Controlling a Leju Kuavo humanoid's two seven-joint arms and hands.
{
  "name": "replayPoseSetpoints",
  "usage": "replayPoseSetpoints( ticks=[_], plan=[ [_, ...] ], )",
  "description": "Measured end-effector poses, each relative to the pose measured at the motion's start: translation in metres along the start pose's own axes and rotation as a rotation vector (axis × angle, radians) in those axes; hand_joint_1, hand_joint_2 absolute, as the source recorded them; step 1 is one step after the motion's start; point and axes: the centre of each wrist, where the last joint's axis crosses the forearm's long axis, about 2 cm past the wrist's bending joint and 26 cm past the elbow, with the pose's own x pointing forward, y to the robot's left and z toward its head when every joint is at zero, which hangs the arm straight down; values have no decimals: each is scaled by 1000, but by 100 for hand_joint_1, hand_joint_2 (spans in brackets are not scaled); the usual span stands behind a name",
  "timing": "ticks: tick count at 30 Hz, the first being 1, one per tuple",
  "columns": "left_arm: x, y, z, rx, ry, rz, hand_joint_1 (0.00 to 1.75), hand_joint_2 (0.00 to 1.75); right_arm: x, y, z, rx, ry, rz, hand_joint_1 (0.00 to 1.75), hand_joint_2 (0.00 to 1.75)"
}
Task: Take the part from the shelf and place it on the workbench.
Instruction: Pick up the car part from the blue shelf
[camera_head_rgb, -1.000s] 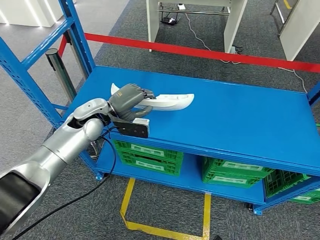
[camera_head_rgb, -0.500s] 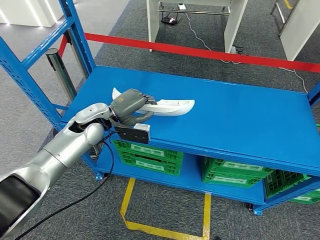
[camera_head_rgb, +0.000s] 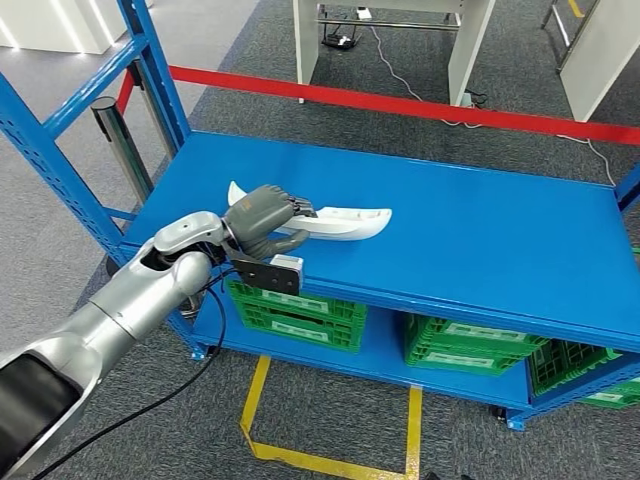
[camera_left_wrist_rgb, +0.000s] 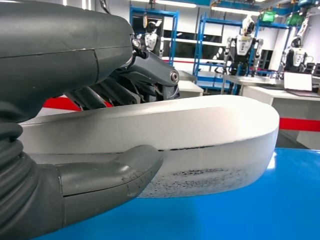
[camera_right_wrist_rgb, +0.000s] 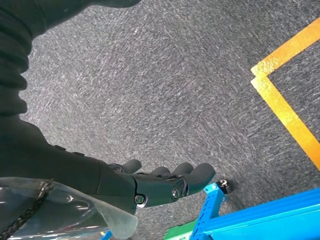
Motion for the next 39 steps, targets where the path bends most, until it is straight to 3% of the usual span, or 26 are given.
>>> replayPoseSetpoints(
  ticks=[39],
  plan=[
    [0,-9,9,-1,9,16,175,175,2,-1,-1,-7,11,-10,0,175]
  ],
)
